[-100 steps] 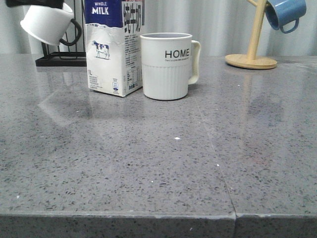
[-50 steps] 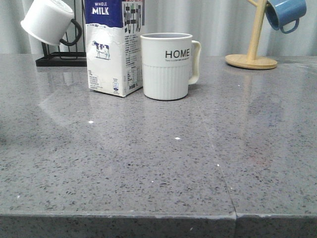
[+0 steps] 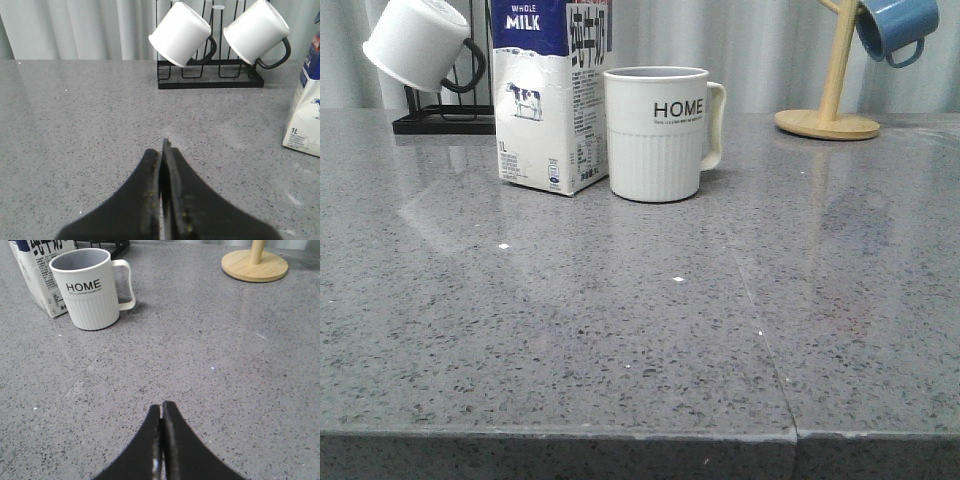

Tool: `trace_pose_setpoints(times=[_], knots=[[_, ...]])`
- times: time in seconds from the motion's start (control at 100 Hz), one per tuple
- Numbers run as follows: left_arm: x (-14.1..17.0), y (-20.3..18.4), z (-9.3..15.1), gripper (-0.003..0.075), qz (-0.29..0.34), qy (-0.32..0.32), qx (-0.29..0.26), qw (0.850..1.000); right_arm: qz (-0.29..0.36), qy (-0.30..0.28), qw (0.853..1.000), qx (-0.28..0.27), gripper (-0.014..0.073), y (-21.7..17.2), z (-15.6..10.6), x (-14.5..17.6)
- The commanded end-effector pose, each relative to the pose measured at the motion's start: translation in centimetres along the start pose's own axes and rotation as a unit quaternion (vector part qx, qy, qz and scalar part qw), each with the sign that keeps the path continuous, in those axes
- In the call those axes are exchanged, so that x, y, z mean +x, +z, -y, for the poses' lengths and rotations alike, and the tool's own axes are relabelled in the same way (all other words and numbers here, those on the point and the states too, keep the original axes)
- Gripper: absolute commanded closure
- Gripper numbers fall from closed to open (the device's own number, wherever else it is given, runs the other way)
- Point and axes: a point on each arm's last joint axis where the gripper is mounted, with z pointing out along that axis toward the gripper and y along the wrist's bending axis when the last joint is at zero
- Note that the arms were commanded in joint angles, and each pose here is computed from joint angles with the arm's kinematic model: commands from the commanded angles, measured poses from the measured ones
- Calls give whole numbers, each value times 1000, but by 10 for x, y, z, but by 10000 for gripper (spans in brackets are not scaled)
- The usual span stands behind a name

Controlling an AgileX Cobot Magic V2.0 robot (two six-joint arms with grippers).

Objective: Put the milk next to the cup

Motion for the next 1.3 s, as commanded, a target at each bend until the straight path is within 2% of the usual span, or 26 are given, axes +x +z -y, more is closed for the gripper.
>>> trace_pose_setpoints(times=[0.0,0.27,0.59,0.79,0.9,1.29], knots=[[-7,-12,-1,741,60,0,-4,998,48,-4,999,-7,662,-3,-2,-15],[16,-34,-1,741,101,0,-3,995,48,-4,999,-7,662,-3,-2,-15],[74,-32,-2,741,82,0,-4,997,48,-4,999,-7,662,-3,-2,-15],[106,-25,-4,741,123,-1,-10,992,48,-4,999,-7,662,-3,-2,-15],[111,-24,-3,741,94,-1,-8,996,48,-4,999,-7,662,-3,-2,-15],[110,-24,-3,741,98,-1,-9,995,48,-4,999,-7,662,-3,-2,-15]])
